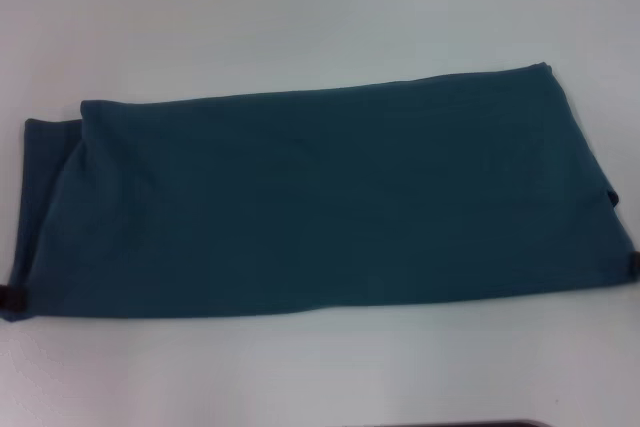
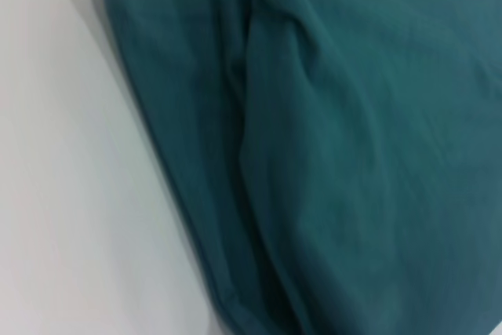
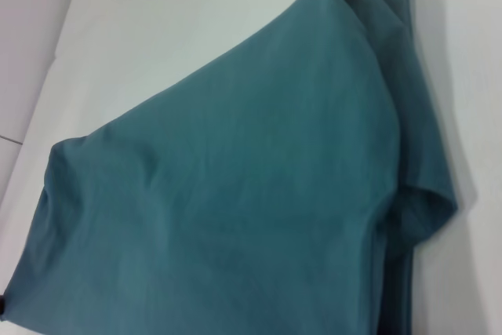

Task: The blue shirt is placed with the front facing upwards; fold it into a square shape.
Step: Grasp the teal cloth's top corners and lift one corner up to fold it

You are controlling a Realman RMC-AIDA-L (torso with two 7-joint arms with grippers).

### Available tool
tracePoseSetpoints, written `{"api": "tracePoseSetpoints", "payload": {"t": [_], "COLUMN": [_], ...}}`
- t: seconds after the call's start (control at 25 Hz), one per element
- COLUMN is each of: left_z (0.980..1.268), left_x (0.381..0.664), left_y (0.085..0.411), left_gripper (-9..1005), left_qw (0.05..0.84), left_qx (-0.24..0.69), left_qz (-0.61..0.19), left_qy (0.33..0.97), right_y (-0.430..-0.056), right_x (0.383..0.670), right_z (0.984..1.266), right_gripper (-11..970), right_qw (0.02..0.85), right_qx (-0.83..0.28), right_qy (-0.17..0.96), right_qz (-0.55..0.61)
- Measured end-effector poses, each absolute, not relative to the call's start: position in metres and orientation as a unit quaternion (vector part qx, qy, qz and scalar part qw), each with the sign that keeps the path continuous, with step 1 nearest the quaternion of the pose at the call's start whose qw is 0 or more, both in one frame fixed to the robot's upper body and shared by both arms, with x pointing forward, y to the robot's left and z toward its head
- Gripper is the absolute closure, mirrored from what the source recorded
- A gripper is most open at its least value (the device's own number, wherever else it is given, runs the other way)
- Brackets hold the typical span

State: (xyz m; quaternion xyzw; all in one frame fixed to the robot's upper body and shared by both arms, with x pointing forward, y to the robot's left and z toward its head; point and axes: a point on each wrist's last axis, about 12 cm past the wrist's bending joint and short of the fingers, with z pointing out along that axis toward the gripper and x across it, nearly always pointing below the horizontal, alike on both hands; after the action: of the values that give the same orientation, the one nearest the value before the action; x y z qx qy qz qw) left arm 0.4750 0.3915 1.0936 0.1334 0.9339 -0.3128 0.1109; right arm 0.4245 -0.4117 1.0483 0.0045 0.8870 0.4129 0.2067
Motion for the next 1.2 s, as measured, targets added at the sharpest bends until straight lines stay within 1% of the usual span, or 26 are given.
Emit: {"api": "tracePoseSetpoints", "payload": {"t": [0.28, 0.44, 0.48, 0.56, 0.8, 0.88, 0.92, 0.96, 1.2], "left_z": [1.099, 1.102, 1.102, 1.106, 1.112, 1.115, 1.115, 1.116, 1.121], "left_x": [0.477, 0.48, 0.48, 0.483, 0.494, 0.503, 0.504, 0.506, 0.517], "left_y": [0.394, 0.393, 0.393, 0.394, 0.393, 0.388, 0.388, 0.387, 0.383], "left_gripper": [954, 953, 887, 756, 739, 714, 702, 690, 459], "left_qw": [0.119, 0.121, 0.124, 0.135, 0.157, 0.168, 0.17, 0.173, 0.182], "left_qx": [0.121, 0.121, 0.119, 0.113, 0.107, 0.113, 0.114, 0.114, 0.107], "left_qz": [-0.319, -0.323, -0.324, -0.326, -0.334, -0.335, -0.335, -0.334, -0.33], "left_qy": [0.932, 0.931, 0.93, 0.929, 0.923, 0.92, 0.92, 0.92, 0.92], "right_y": [-0.41, -0.413, -0.414, -0.415, -0.407, -0.402, -0.397, -0.397, -0.383], "right_x": [0.436, 0.442, 0.445, 0.451, 0.478, 0.487, 0.496, 0.496, 0.518], "right_z": [1.056, 1.064, 1.067, 1.073, 1.085, 1.087, 1.088, 1.088, 1.094], "right_gripper": [936, 826, 799, 801, 793, 785, 781, 759, 629], "right_qw": [0.214, 0.229, 0.236, 0.248, 0.27, 0.275, 0.282, 0.282, 0.309], "right_qx": [-0.011, -0.017, -0.019, -0.025, -0.055, -0.064, -0.072, -0.072, -0.109], "right_qy": [0.883, 0.877, 0.875, 0.871, 0.864, 0.863, 0.863, 0.863, 0.855], "right_qz": [0.418, 0.422, 0.423, 0.423, 0.422, 0.419, 0.413, 0.413, 0.403]}}
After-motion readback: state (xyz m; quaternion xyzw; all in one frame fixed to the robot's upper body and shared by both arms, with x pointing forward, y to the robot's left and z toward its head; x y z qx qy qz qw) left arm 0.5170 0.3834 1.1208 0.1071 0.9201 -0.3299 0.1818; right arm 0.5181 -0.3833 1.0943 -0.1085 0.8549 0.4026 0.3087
